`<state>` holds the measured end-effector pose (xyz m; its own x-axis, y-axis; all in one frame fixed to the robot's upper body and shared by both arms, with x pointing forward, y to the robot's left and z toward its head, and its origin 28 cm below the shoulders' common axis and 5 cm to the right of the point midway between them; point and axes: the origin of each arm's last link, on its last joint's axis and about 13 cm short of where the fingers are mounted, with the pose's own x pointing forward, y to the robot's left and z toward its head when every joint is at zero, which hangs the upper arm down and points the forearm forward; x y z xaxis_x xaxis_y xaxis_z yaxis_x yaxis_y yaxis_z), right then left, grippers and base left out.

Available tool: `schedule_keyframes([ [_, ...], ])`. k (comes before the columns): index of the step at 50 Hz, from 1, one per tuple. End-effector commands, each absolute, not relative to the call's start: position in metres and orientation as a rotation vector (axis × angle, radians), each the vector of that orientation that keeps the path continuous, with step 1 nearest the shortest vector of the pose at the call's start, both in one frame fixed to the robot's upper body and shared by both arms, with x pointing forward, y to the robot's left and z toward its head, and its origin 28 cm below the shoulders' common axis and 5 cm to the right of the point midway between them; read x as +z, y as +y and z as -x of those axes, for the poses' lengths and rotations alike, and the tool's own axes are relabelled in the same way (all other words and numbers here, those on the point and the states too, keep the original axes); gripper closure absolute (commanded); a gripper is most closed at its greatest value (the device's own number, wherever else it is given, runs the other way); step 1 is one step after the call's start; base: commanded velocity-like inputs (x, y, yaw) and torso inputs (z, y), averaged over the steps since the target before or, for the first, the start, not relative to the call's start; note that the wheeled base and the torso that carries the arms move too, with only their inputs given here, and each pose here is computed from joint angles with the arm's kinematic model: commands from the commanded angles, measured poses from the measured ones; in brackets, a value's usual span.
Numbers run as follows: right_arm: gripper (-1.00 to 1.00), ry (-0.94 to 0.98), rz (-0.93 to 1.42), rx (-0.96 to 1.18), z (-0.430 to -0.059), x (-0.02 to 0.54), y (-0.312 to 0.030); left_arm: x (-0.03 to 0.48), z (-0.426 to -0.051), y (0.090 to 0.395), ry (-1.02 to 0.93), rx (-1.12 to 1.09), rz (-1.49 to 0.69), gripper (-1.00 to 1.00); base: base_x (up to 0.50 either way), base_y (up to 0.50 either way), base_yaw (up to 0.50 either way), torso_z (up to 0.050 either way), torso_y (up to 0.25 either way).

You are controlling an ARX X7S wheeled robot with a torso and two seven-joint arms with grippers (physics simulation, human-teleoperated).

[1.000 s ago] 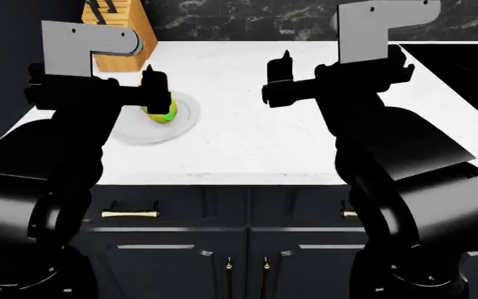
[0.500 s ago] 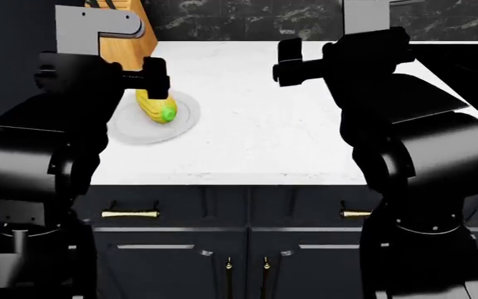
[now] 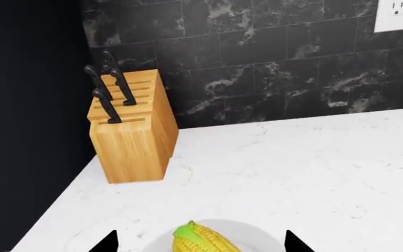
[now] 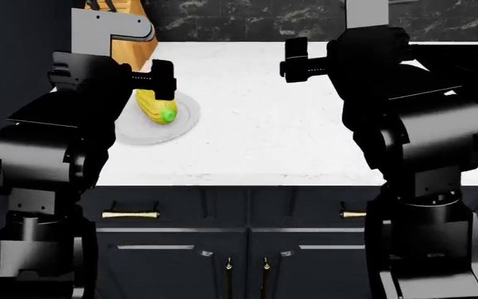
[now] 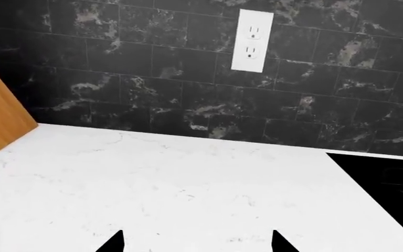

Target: Place the corn on the top rack of the oven.

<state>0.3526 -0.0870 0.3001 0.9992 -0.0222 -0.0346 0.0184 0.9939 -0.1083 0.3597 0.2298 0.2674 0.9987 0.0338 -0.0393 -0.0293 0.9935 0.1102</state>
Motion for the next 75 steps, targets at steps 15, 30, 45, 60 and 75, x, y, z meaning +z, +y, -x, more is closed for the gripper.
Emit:
schedule_keyframes([
  [15,-1.00,0.047,0.112,-0.026,-0.356,0.299,-0.089,0.268,-0.359,0.229,-0.009,-0.005,-0.135,-1.00,0.00,0.00,0.00,0.050,0.091],
  [30,-1.00,0.037,0.120,-0.019,-0.356,0.299,-0.089,0.267,-0.360,0.229,0.011,0.007,-0.139,-1.00,0.00,0.00,0.00,0.029,0.061],
  [45,-1.00,0.046,0.151,-0.017,-0.356,0.296,-0.088,0.266,-0.359,0.230,0.011,0.011,-0.140,-1.00,0.00,0.26,0.00,0.000,0.000],
  [60,-1.00,0.051,0.146,-0.003,-0.358,0.290,-0.090,0.262,-0.363,0.228,0.018,0.005,-0.149,-1.00,0.03,0.24,0.00,0.000,0.000],
  [75,-1.00,0.065,0.155,0.004,-0.358,0.288,-0.088,0.263,-0.362,0.228,0.016,0.007,-0.147,-1.00,0.48,-0.02,0.00,0.000,0.000],
])
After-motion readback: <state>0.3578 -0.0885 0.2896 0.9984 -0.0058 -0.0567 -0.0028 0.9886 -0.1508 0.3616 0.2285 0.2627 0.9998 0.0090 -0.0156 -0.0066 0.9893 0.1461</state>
